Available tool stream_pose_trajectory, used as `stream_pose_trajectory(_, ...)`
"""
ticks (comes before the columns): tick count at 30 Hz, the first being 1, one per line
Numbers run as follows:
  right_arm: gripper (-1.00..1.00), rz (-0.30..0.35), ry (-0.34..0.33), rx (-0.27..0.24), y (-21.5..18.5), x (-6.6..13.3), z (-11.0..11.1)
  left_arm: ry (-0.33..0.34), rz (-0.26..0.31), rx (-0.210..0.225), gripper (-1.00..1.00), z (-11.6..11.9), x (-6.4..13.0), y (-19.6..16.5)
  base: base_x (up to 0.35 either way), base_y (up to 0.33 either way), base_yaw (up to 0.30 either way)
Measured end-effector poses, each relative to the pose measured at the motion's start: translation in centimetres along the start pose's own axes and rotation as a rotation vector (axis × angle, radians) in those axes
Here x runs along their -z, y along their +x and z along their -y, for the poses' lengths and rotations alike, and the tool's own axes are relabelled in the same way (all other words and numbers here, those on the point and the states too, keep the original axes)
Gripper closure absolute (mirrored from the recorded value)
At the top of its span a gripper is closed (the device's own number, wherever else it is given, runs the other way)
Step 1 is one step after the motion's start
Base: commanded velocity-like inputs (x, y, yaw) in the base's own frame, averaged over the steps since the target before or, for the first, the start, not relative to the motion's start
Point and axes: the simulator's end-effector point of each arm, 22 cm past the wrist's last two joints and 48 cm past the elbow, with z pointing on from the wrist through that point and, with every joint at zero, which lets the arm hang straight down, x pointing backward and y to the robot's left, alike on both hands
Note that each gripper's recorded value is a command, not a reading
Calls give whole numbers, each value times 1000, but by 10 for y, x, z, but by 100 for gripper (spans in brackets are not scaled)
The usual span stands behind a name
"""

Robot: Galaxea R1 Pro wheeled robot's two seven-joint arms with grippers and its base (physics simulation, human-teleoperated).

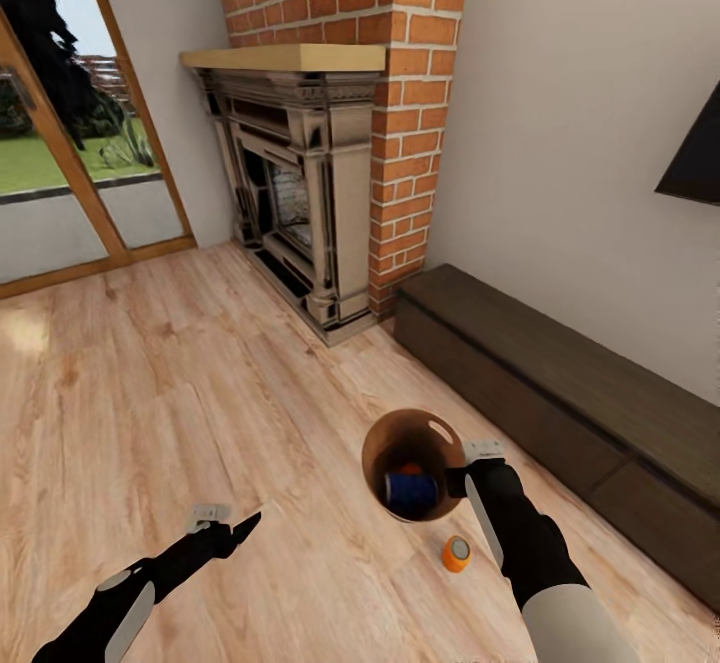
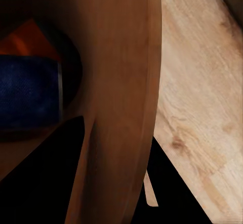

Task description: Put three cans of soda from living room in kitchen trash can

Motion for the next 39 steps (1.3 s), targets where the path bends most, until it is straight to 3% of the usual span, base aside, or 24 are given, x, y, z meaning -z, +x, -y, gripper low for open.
stream_pose_trajectory(29,100,2,9,7,-1,1,2,2,4,-3,-100,1,0,-2,8,11,-264)
stream_pose_trajectory(39,100,3,10,8,-1,1,3,7,4,-2,-100,2,0,-2,242,203,-52)
